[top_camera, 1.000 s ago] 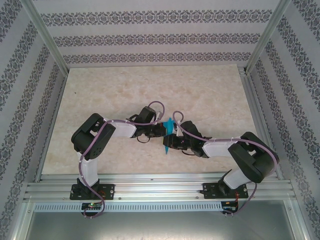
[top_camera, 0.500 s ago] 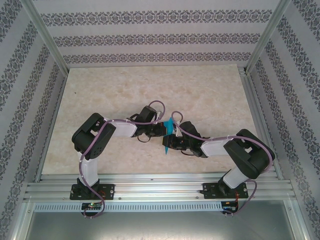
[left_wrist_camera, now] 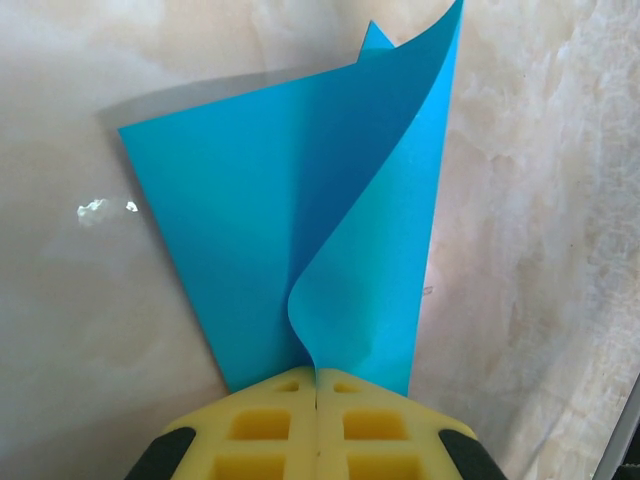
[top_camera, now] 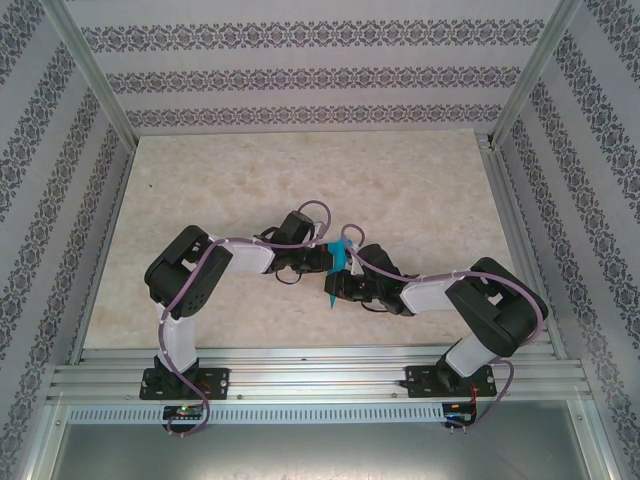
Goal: Fold a paper plane with a square sheet of paper (fold left side to right side)
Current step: Fold the wing for the fifth time at the center of the table.
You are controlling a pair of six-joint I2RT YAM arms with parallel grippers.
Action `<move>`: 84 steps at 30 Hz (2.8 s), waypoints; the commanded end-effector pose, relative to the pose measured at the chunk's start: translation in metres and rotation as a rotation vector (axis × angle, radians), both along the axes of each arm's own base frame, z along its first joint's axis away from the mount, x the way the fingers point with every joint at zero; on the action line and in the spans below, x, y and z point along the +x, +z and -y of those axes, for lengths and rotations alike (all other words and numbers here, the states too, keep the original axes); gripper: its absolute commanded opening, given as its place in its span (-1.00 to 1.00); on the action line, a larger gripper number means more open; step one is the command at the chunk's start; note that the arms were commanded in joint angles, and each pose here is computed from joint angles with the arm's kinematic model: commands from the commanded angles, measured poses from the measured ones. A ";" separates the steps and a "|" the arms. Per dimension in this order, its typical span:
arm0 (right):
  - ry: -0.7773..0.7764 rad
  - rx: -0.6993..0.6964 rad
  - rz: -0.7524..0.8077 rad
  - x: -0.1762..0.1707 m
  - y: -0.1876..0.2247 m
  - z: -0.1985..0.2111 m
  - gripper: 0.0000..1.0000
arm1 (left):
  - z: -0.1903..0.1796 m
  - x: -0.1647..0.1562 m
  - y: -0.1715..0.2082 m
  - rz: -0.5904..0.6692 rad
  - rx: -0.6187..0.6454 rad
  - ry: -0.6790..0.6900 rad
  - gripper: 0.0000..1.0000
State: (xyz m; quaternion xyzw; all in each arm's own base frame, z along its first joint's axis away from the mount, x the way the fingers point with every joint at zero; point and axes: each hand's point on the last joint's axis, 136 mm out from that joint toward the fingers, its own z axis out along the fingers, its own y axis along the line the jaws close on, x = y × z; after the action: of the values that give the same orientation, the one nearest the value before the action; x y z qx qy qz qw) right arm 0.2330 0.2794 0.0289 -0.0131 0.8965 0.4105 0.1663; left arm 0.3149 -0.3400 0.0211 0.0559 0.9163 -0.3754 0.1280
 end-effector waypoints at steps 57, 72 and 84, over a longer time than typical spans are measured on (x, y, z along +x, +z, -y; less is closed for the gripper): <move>0.082 -0.120 -0.159 -0.077 -0.030 -0.001 -0.60 | -0.022 0.000 -0.042 -0.040 0.132 0.035 -1.00; 0.051 -0.036 -0.058 -0.052 0.026 0.016 -0.55 | -0.021 -0.002 -0.042 -0.042 0.125 0.027 -1.00; -0.129 -0.028 0.095 0.043 0.062 0.056 -0.55 | -0.019 -0.002 -0.040 -0.042 0.114 0.025 -1.00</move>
State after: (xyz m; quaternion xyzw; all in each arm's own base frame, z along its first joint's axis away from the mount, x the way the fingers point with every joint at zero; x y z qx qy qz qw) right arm 0.2549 0.2175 0.0751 0.0450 0.9016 0.3785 0.2044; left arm 0.3158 -0.3413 0.0201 0.0602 0.9158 -0.3759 0.1276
